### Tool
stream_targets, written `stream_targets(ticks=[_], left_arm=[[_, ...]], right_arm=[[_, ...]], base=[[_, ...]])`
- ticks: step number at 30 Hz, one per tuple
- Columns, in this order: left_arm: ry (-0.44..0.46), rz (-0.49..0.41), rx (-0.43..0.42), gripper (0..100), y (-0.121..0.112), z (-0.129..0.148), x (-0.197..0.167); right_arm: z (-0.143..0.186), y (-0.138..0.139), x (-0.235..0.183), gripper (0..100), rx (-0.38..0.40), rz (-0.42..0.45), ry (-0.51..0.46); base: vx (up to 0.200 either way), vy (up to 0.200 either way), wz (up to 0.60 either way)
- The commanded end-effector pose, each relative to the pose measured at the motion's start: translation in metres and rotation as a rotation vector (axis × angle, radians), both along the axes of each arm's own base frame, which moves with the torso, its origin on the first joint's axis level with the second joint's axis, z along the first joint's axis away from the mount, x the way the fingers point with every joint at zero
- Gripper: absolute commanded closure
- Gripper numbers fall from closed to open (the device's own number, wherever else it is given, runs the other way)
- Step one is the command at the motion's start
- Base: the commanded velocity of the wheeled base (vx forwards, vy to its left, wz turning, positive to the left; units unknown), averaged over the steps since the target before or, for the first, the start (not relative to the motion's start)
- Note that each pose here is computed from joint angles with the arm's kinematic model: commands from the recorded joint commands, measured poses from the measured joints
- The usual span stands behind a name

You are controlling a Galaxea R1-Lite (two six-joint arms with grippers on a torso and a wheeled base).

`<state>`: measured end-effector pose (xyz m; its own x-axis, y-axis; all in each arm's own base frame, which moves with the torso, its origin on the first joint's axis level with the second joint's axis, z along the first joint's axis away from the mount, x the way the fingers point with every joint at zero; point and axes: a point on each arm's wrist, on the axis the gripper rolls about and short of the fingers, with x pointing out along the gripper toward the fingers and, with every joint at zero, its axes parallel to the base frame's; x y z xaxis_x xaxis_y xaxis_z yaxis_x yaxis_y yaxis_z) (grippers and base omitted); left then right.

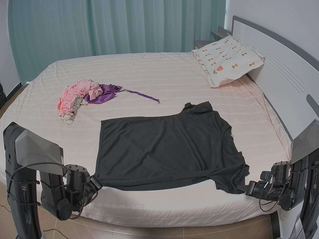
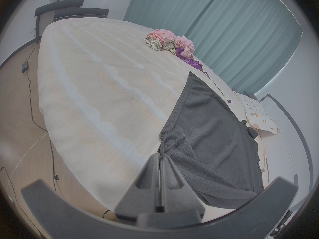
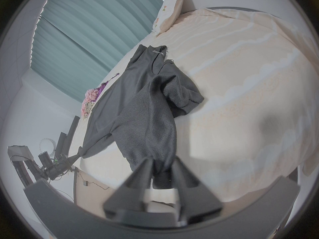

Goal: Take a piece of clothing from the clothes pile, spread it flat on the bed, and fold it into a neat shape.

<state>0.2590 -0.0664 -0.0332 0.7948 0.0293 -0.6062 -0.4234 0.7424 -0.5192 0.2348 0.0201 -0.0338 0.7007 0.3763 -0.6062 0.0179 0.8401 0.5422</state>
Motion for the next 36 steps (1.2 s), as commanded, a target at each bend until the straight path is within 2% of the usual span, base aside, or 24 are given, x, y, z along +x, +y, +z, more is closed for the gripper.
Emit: stream_targets(ticks=[1, 7, 10, 15, 17, 20, 26, 30, 36], left_arm=[[-0.006, 0.002, -0.001, 100, 0.000, 0.001, 0.000], [-0.011, 0.002, -0.001, 100, 0.001, 0.006, -0.004], [-0.065, 0.000, -0.016, 100, 0.003, 0.028, -0.012], [-0.098, -0.019, -0.016, 100, 0.001, 0.040, -0.018], [-0.101, -0.027, 0.000, 100, 0.001, 0.041, -0.019], [-0.104, -0.030, 0.054, 100, 0.002, 0.045, -0.025], [-0.073, -0.077, 0.118, 100, -0.001, 0.050, -0.051], [-0.039, -0.111, 0.132, 100, -0.004, 0.048, -0.063], [-0.010, -0.103, 0.128, 100, -0.002, 0.045, -0.066]], right_arm=[[0.001, -0.003, -0.008, 100, -0.008, -0.003, 0.017], [0.014, -0.004, -0.021, 100, -0.001, -0.006, 0.020], [0.025, -0.005, -0.025, 100, -0.007, -0.010, 0.016], [0.039, -0.002, -0.033, 100, -0.018, 0.013, 0.022], [0.041, -0.002, -0.038, 100, -0.036, 0.016, 0.048], [0.043, -0.005, -0.044, 100, -0.074, -0.023, 0.089], [0.050, -0.005, -0.058, 100, -0.101, -0.026, 0.154], [0.055, -0.003, -0.064, 100, -0.109, -0.027, 0.163], [0.052, 0.002, -0.073, 100, -0.180, -0.039, 0.239]], base=[[0.000, 0.000, 0.00], [0.000, 0.000, 0.00], [0.000, 0.000, 0.00], [0.000, 0.000, 0.00], [0.000, 0.000, 0.00], [0.000, 0.000, 0.00], [0.000, 0.000, 0.00], [0.000, 0.000, 0.00], [0.000, 0.000, 0.00]])
